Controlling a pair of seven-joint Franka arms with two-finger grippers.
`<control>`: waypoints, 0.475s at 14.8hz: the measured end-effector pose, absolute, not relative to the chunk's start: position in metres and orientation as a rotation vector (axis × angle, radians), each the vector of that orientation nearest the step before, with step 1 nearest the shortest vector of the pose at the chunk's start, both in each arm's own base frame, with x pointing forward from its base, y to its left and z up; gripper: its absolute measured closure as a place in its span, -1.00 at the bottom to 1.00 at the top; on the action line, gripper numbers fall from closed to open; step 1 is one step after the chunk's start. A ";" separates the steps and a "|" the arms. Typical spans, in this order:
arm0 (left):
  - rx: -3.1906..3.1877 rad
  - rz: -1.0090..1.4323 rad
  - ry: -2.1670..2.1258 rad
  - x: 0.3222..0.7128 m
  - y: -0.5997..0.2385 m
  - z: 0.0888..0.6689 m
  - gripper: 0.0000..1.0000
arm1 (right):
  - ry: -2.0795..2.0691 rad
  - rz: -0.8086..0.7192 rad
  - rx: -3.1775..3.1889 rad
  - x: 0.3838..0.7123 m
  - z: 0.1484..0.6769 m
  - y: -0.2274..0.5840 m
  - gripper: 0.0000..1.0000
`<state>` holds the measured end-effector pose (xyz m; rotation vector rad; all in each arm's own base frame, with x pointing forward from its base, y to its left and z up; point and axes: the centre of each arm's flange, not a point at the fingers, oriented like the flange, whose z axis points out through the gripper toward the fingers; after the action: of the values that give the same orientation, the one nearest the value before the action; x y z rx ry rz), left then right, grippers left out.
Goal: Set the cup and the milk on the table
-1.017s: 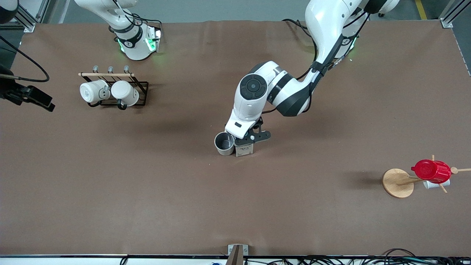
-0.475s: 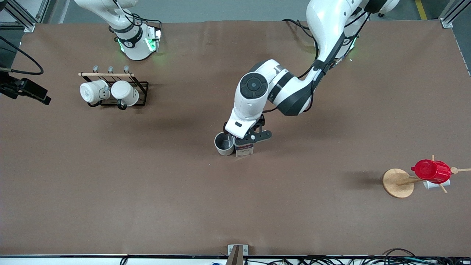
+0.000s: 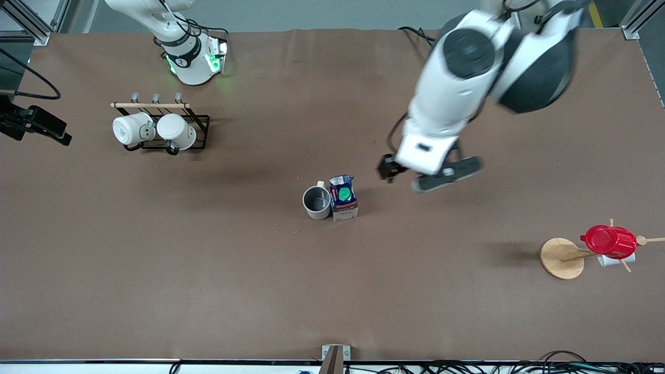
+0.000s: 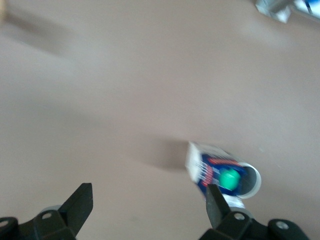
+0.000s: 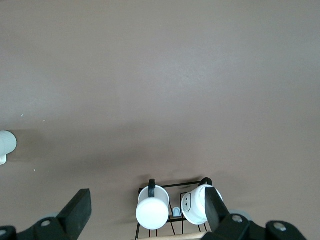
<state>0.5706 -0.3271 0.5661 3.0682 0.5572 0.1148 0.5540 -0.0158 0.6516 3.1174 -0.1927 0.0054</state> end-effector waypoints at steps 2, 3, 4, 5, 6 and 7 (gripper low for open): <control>3.090 0.156 0.545 0.574 -0.282 0.597 -1.00 | -0.191 0.006 3.118 0.554 0.652 -0.016 -1.00; 3.101 0.157 0.525 0.574 -0.265 0.606 -1.00 | -0.190 0.006 3.119 0.554 0.652 -0.016 -1.00; 3.113 0.158 0.498 0.573 -0.248 0.614 -1.00 | -0.189 0.006 3.119 0.554 0.652 -0.016 -1.00; 3.128 0.155 0.459 0.573 -0.233 0.619 -1.00 | -0.189 0.006 3.119 0.554 0.652 -0.016 -1.00; 3.147 0.143 0.407 0.572 -0.216 0.624 -1.00 | -0.188 0.007 3.119 0.554 0.652 -0.016 -1.00; 3.164 0.132 0.356 0.572 -0.197 0.628 -1.00 | -0.186 0.006 3.119 0.554 0.652 -0.016 -1.00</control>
<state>0.5718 -0.1975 0.6281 3.1640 0.3563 0.1319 0.5540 -0.0156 0.6519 3.1190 -0.1864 0.0065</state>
